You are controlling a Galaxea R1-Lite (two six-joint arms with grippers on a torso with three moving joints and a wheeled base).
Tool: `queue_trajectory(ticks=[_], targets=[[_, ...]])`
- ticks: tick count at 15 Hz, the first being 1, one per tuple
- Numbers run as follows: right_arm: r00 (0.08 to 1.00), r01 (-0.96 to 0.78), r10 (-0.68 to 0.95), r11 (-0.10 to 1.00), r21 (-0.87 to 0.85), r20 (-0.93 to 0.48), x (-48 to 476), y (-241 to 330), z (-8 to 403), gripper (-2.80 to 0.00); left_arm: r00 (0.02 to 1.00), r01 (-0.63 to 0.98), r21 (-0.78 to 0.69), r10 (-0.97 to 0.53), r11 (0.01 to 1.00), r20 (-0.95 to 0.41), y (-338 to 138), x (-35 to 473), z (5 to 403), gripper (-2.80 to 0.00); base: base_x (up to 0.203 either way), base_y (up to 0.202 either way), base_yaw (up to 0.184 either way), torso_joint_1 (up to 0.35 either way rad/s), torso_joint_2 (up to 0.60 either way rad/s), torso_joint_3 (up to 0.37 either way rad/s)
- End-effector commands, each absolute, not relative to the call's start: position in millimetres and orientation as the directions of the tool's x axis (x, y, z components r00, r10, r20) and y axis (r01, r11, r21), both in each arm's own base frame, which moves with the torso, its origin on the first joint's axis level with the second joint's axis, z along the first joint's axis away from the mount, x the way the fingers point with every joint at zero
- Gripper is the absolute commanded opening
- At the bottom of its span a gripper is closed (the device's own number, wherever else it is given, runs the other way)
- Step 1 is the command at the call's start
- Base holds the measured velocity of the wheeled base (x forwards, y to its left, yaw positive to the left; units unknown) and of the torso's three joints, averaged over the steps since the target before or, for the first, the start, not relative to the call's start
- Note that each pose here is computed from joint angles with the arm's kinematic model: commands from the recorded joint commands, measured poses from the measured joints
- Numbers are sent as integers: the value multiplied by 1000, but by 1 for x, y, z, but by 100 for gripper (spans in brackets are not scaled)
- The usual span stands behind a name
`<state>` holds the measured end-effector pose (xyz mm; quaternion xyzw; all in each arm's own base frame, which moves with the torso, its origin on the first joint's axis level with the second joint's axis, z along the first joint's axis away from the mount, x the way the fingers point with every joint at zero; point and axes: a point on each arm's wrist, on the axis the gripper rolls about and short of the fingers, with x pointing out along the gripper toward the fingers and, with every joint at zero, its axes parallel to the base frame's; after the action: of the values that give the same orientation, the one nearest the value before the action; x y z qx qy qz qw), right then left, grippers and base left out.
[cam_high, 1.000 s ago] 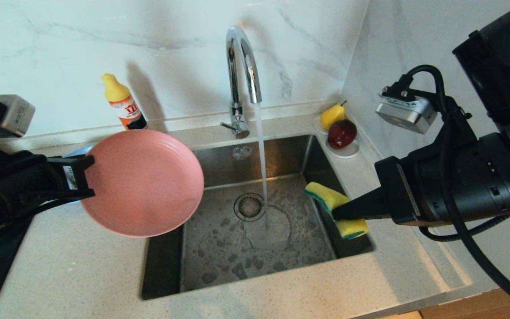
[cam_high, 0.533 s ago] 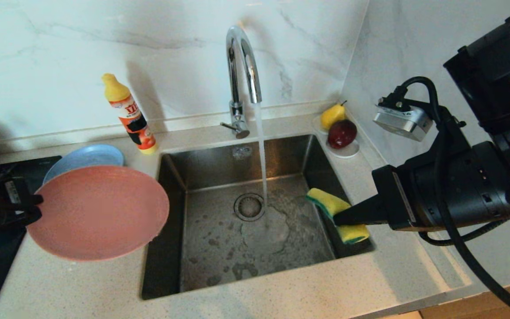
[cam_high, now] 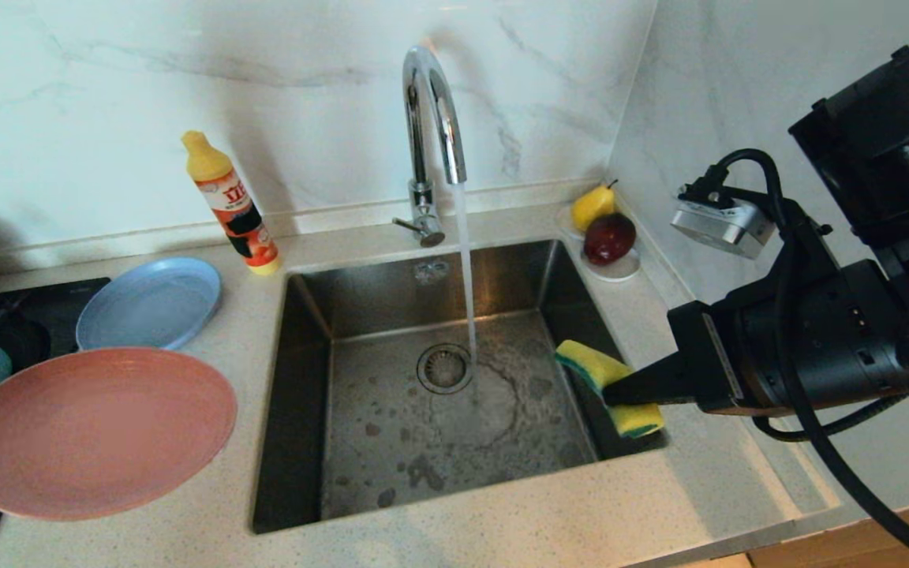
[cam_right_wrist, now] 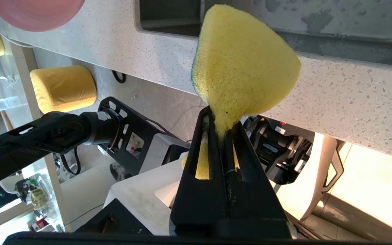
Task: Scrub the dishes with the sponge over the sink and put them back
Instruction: Place the plate on the table
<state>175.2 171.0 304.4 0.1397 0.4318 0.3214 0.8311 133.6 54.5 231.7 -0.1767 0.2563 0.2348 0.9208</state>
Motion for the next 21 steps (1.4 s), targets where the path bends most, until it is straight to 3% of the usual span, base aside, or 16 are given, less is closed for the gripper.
queue_trajectory(ticks=[1,9,21], targets=[[413,-407,650,759,509,-638,176,172,302,-280,722,-569,-213,358,794,-592,63,132,221,-280,0,0,0,0,0,0],[405,-403,645,762,506,-648,183,179,297,-280,664,-635,-226,373,738,-647,100,169,169,-280,0,0,0,0,0,0],[398,-410,641,764,498,-656,185,179,294,-280,742,-591,-316,346,742,-575,141,178,154,-280,0,0,0,0,0,0]])
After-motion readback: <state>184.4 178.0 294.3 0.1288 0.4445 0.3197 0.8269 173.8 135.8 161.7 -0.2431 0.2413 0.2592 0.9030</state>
